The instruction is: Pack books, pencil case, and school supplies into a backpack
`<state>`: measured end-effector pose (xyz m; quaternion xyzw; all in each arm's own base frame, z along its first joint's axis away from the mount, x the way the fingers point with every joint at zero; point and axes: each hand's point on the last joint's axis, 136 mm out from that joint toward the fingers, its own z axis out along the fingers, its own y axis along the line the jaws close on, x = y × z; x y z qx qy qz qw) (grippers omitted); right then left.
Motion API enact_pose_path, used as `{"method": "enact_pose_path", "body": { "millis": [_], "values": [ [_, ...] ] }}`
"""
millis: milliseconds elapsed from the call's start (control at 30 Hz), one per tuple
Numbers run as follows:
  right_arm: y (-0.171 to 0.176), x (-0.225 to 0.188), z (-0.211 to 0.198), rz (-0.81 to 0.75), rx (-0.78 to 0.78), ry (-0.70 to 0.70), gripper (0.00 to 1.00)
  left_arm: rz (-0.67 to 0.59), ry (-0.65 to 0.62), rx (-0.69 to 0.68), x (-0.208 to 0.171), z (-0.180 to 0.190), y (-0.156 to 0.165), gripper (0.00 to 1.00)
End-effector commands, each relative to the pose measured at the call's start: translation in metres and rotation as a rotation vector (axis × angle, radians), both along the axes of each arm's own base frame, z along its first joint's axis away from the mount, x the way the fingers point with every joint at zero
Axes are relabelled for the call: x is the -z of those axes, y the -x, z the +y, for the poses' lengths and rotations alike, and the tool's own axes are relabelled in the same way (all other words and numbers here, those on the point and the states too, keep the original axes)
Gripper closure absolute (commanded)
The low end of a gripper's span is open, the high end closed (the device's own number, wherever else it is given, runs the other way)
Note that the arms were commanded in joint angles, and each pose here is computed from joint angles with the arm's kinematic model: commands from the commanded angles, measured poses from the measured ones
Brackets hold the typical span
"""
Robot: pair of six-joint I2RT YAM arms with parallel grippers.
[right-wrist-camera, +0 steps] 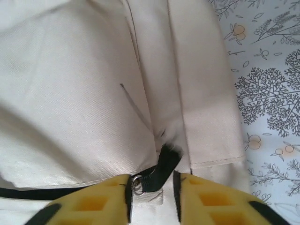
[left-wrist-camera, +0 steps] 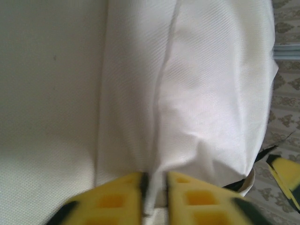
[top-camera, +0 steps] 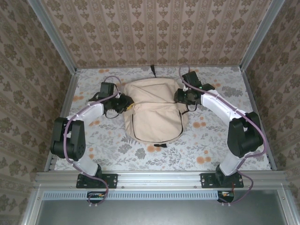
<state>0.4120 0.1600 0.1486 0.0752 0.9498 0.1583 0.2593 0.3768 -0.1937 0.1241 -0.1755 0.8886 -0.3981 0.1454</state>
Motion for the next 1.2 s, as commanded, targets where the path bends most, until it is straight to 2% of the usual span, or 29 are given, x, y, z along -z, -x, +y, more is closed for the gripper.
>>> {"method": "enact_pose_path", "body": {
  "millis": [0, 67, 133, 267, 367, 433, 600, 733, 867, 1033, 1167],
  "values": [
    [0.011, -0.039, -0.005, -0.063, -0.027, -0.014, 0.4, -0.07, -0.079, -0.022, -0.027, 0.022, -0.002, 0.56],
    [0.015, -0.06, -0.014, -0.127, -0.016, 0.02, 0.29, -0.088, -0.123, -0.043, -0.038, 0.038, 0.002, 0.45],
    [0.018, -0.08, -0.029, -0.203, 0.012, 0.066, 0.18, -0.103, -0.17, -0.07, -0.047, 0.056, 0.007, 0.38],
    [0.026, -0.117, -0.07, -0.373, 0.108, 0.183, 0.03, -0.144, -0.274, -0.148, -0.061, 0.099, 0.015, 0.21],
    [0.033, -0.125, -0.106, -0.438, 0.2, 0.258, 0.0, -0.179, -0.353, -0.214, -0.066, 0.131, 0.02, 0.06],
    [0.039, -0.123, -0.137, -0.454, 0.318, 0.33, 0.0, -0.228, -0.418, -0.248, -0.07, 0.148, 0.021, 0.0],
    [0.052, -0.093, -0.199, -0.449, 0.539, 0.406, 0.0, -0.331, -0.666, -0.41, -0.074, 0.202, 0.027, 0.0],
    [0.057, -0.059, -0.224, -0.473, 0.616, 0.458, 0.0, -0.388, -0.774, -0.503, -0.064, 0.23, 0.029, 0.0],
    [0.056, -0.024, -0.23, -0.446, 0.611, 0.478, 0.0, -0.462, -0.91, -0.555, -0.053, 0.251, 0.034, 0.0],
    [0.049, 0.017, -0.226, -0.408, 0.527, 0.525, 0.0, -0.463, -1.067, -0.539, -0.035, 0.267, 0.041, 0.0],
    [0.04, 0.024, -0.215, -0.489, 0.46, 0.492, 0.0, -0.542, -1.103, -0.492, -0.021, 0.264, 0.039, 0.0]
  ]
}}
